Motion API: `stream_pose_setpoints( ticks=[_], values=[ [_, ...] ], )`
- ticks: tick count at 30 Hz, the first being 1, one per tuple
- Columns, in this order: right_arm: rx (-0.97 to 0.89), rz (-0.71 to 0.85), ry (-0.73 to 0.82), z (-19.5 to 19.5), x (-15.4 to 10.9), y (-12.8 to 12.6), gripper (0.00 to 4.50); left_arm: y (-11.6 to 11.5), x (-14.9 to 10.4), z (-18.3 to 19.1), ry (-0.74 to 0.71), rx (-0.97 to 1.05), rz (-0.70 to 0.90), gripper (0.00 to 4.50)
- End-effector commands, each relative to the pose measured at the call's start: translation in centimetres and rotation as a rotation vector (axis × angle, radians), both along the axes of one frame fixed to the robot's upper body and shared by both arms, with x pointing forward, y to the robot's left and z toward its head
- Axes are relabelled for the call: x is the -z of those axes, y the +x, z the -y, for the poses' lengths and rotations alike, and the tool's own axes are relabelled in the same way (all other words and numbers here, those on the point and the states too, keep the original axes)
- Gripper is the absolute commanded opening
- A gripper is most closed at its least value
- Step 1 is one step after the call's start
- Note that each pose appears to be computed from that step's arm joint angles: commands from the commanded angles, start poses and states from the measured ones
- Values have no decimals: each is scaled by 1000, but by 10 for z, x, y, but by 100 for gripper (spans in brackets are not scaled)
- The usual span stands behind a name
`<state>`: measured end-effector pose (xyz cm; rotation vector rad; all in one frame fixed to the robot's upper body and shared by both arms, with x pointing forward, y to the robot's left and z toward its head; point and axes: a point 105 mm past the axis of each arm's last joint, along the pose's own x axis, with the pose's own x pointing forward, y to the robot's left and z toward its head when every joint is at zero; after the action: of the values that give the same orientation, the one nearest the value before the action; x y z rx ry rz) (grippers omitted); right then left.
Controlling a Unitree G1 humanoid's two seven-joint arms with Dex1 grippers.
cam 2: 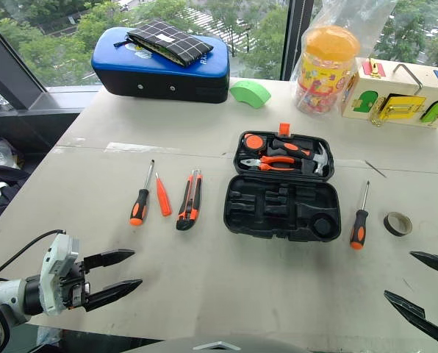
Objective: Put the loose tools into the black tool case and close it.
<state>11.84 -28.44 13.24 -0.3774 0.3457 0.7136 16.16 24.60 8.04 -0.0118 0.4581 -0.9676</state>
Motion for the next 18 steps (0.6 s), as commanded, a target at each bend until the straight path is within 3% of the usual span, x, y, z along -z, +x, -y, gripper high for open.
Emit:
stream_pose_setpoints(
  ticks=[1, 4, 7, 11, 18],
  values=[
    [-1, 72, -10, -7, -10, 9, 450, 19, -14, 9, -38, -80, 72, 435],
    [-28, 155, 51, -33, -21, 29, 450, 46, -28, 21, -66, -259, 145, 435],
    [-107, 203, 138, -60, -35, 42, 450, 70, -44, 11, -98, -507, 210, 435],
    [-235, 202, 210, -92, -46, 46, 450, 92, -42, -6, 12, -782, 173, 435],
    [-379, 202, 266, -122, -62, 44, 450, 113, -11, 1, 139, -900, 75, 435]
  ],
)
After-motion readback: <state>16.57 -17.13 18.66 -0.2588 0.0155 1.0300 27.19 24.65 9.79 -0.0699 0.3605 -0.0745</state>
